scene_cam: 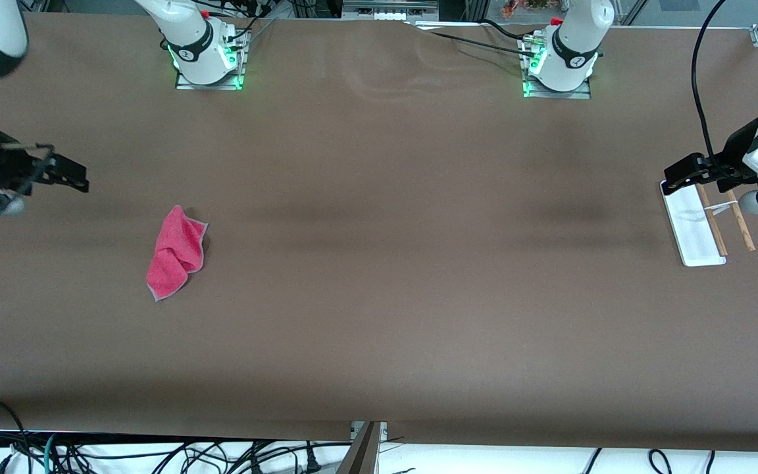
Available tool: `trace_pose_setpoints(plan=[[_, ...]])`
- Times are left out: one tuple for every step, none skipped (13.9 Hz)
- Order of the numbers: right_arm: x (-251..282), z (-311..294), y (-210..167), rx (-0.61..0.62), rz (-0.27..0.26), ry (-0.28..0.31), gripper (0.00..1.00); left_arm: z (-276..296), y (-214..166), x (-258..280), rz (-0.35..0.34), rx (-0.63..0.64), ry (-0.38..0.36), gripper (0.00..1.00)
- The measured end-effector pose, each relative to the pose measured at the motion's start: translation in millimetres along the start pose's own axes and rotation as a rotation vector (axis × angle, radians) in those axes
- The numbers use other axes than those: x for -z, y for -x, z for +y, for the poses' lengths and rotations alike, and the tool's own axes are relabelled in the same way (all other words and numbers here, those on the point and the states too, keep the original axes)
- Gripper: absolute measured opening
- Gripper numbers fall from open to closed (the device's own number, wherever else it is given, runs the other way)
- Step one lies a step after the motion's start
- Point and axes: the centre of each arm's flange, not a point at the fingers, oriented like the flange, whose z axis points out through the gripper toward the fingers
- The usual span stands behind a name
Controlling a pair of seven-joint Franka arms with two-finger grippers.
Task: Pass towel and hang on rack
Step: 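Lower the right gripper onto the pink towel and close it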
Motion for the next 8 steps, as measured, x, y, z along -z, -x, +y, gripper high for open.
trace_pose_setpoints(plan=[[-19.9,-0.2,-12.5,0.012,-0.007,-0.004,1.00,0.0,0.1,-0.1,-0.001,0.000,0.000,1.00],[-39.0,-0.2,-24.0,0.036,-0.011,-0.009,1.00,-0.1,0.4,-0.4,-0.004,0.000,0.000,1.00],[-56.8,-0.1,-34.8,0.071,-0.008,-0.012,1.00,-0.1,0.5,-0.5,-0.005,0.000,-0.001,1.00],[-74.2,0.5,-44.7,0.117,-0.005,-0.015,1.00,-0.1,0.6,-0.6,-0.006,0.000,-0.001,1.00],[-91.7,1.7,-54.1,0.176,0.001,-0.018,1.00,-0.1,0.6,-0.6,-0.006,0.000,-0.001,1.00],[-109.4,4.5,-62.6,0.247,0.007,-0.021,1.00,-0.1,0.6,-0.6,-0.007,0.000,-0.001,1.00],[-127.5,9.9,-70.4,0.318,0.013,-0.023,1.00,-0.1,0.7,-0.6,-0.007,0.000,-0.001,1.00],[-146.1,17.0,-77.4,0.377,0.019,-0.025,1.00,-0.1,0.7,-0.6,-0.007,0.000,-0.001,1.00]])
